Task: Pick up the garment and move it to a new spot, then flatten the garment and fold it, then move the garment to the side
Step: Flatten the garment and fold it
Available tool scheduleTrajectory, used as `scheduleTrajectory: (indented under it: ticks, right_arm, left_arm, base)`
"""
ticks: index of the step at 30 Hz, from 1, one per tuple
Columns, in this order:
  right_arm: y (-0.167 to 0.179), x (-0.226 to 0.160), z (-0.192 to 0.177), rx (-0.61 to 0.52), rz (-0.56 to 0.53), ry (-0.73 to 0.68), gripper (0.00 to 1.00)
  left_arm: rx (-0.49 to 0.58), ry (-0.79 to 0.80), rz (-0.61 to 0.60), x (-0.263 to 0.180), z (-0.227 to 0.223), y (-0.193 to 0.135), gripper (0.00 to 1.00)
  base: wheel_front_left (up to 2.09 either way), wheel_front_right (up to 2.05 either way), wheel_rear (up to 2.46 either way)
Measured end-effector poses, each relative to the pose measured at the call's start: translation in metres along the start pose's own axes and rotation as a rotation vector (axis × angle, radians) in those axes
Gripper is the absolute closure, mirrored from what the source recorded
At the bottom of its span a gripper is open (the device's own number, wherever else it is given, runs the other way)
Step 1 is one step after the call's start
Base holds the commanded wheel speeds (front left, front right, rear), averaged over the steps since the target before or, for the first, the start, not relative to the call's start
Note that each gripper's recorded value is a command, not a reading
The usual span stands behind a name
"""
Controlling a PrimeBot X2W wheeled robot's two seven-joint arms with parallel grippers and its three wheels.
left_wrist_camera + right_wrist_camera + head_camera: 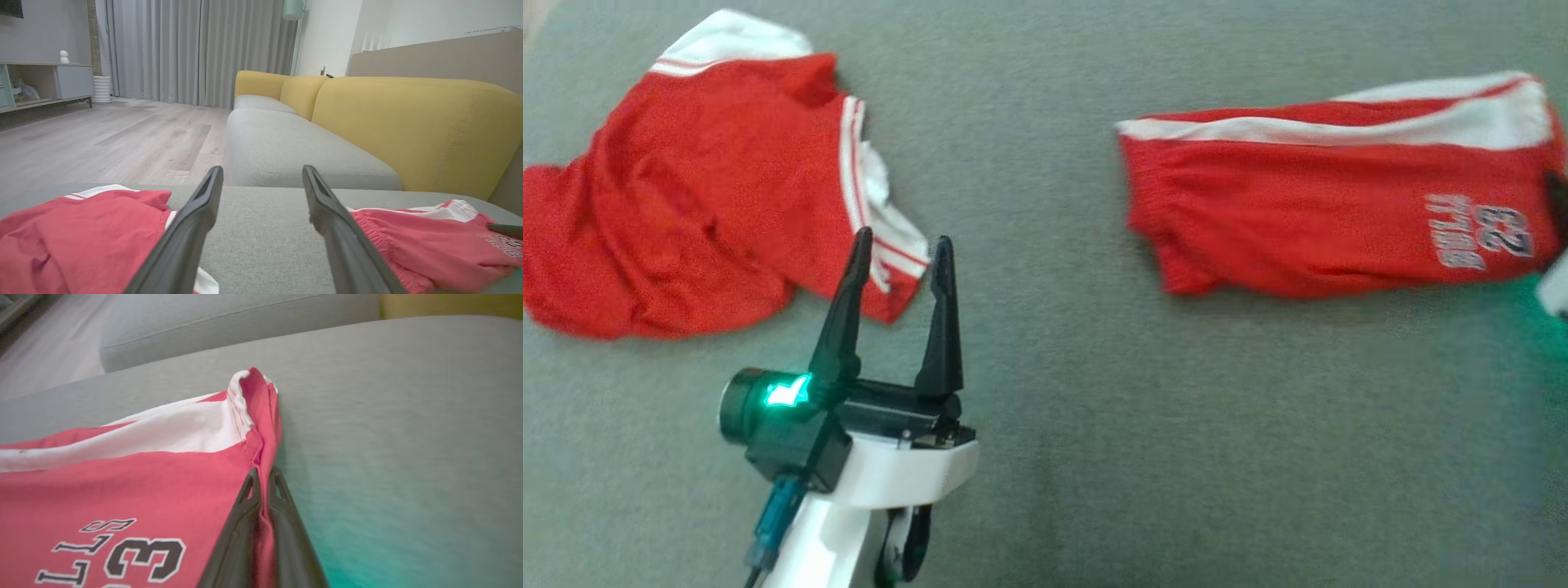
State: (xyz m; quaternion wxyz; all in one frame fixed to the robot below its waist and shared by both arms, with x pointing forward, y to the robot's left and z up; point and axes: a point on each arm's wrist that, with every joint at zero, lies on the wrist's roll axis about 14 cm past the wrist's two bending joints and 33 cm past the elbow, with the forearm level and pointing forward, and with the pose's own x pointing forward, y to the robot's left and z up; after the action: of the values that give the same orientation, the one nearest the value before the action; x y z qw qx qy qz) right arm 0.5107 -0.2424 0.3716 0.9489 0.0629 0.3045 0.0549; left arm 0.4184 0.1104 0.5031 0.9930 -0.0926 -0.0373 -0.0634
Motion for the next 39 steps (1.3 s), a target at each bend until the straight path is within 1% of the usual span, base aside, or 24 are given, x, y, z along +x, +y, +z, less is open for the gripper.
scheduleTrajectory:
  ticks: [4,6,8,11,13,16,17,18,19,20,23,26,27,28,30,33,35,39]
  right_arm:
    - [-0.063,-0.038,0.003,-0.023,-0.141,-0.019,1.0]
    - [-0.084,-0.053,0.009,-0.043,-0.19,-0.038,1.0]
    - [-0.091,-0.063,0.016,-0.043,-0.205,-0.064,1.0]
    - [-0.082,-0.069,0.035,-0.04,-0.176,-0.137,1.0]
    - [-0.067,-0.07,0.056,-0.045,-0.132,-0.203,1.0]
    - [-0.029,-0.071,0.08,-0.058,-0.024,-0.273,1.0]
    - [-0.029,-0.071,0.08,-0.058,-0.024,-0.273,1.0]
    - [-0.014,-0.072,0.086,-0.067,0.016,-0.287,1.0]
    - [0.015,-0.076,0.097,-0.086,0.095,-0.308,1.0]
    - [0.029,-0.077,0.102,-0.096,0.133,-0.315,1.0]
    - [0.07,-0.077,0.1,-0.138,0.232,-0.304,1.0]
    - [0.123,-0.072,0.075,-0.158,0.356,-0.236,1.0]
    - [0.141,-0.071,0.063,-0.159,0.399,-0.203,0.91]
    - [0.157,-0.07,0.052,-0.16,0.433,-0.175,0.0]
    - [0.182,-0.069,0.033,-0.166,0.485,-0.142,0.0]
    - [0.201,-0.07,0.019,-0.158,0.529,-0.129,0.0]
    - [0.198,-0.069,0.027,-0.143,0.517,-0.186,0.0]
    - [0.171,-0.075,0.053,-0.122,0.437,-0.345,0.0]
  left_arm:
    - [-0.015,-0.002,-0.048,0.003,-0.001,-0.013,0.0]
    - [-0.024,-0.003,-0.082,0.006,-0.002,-0.023,0.0]
    - [-0.034,0.0,-0.113,0.008,-0.004,-0.031,0.0]
    - [-0.034,0.003,-0.151,0.011,-0.007,-0.042,0.0]
    - [-0.039,0.006,-0.173,0.012,-0.008,-0.048,0.0]
    - [-0.041,0.009,-0.19,0.012,-0.009,-0.053,0.0]
    - [-0.041,0.009,-0.19,0.012,-0.009,-0.053,0.0]
    - [-0.04,0.006,-0.192,0.012,-0.008,-0.053,0.0]
    - [-0.039,0.001,-0.195,0.011,-0.006,-0.054,0.0]
    - [-0.038,-0.001,-0.194,0.011,-0.005,-0.054,0.0]
    - [-0.033,-0.005,-0.186,0.009,-0.002,-0.051,0.0]
    - [-0.039,-0.006,-0.169,0.007,-0.001,-0.046,0.0]
    - [-0.042,-0.005,-0.163,0.007,-0.001,-0.044,0.0]
    - [-0.044,-0.004,-0.159,0.006,-0.001,-0.043,0.0]
    - [-0.047,0.001,-0.15,0.004,-0.001,-0.04,0.0]
    - [-0.05,-0.001,-0.13,0.0,0.001,-0.035,0.0]
    - [-0.049,-0.01,-0.112,-0.002,0.005,-0.031,0.0]
    - [-0.042,-0.047,-0.062,-0.008,0.02,-0.018,0.0]
  base:
    - [0.0,0.0,0.0]
    - [0.0,0.0,0.0]
    - [0.0,0.0,0.0]
    - [0.0,0.0,0.0]
    - [0.0,0.0,0.0]
    - [0.0,0.0,0.0]
    - [0.0,0.0,0.0]
    - [0.0,0.0,0.0]
    - [0.0,0.0,0.0]
    - [0.0,0.0,0.0]
    - [0.0,0.0,0.0]
    - [0.0,0.0,0.0]
    - [0.0,0.0,0.0]
    - [0.0,0.0,0.0]
    - [0.0,0.0,0.0]
    - [0.0,0.0,0.0]
    - [0.0,0.0,0.0]
    - [0.0,0.0,0.0]
